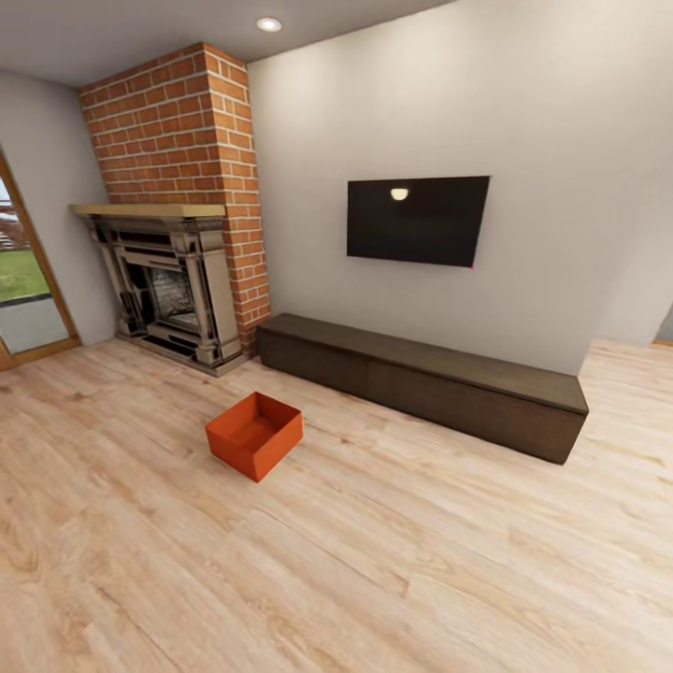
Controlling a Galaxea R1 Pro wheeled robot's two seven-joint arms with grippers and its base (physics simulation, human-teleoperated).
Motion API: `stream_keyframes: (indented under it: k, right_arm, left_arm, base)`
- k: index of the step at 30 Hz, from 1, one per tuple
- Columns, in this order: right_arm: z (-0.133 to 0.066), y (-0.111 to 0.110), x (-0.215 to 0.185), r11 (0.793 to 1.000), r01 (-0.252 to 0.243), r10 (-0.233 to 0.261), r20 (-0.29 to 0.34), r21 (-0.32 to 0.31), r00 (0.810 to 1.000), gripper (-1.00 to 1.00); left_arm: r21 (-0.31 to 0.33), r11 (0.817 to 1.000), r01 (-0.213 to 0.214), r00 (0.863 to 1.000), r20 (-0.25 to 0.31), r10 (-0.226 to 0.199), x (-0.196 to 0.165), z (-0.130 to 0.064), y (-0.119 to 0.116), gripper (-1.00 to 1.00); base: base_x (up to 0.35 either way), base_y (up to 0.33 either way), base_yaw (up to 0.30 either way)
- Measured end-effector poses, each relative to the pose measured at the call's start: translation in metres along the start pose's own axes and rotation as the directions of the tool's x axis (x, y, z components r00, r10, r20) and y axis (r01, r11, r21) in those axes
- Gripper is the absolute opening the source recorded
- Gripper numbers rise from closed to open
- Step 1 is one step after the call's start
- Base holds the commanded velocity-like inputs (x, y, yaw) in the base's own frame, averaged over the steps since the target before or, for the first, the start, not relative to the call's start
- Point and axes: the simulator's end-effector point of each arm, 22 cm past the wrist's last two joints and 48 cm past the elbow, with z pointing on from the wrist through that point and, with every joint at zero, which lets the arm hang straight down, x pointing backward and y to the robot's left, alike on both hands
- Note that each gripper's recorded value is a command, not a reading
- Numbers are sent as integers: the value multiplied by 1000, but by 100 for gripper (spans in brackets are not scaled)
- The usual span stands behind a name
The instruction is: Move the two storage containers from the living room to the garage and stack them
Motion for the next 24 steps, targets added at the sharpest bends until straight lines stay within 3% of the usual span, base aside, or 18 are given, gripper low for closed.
stream_keyframes:
  k: [24]
  right_arm:
    - [0, 0, 0, 1000, 0, 0, 0, 0, 1000, 100]
  left_arm:
    - [1, 1000, 0, 1000, 0, 0, 0, 0, 0, 100]
  base:
    - [322, 0, 0]
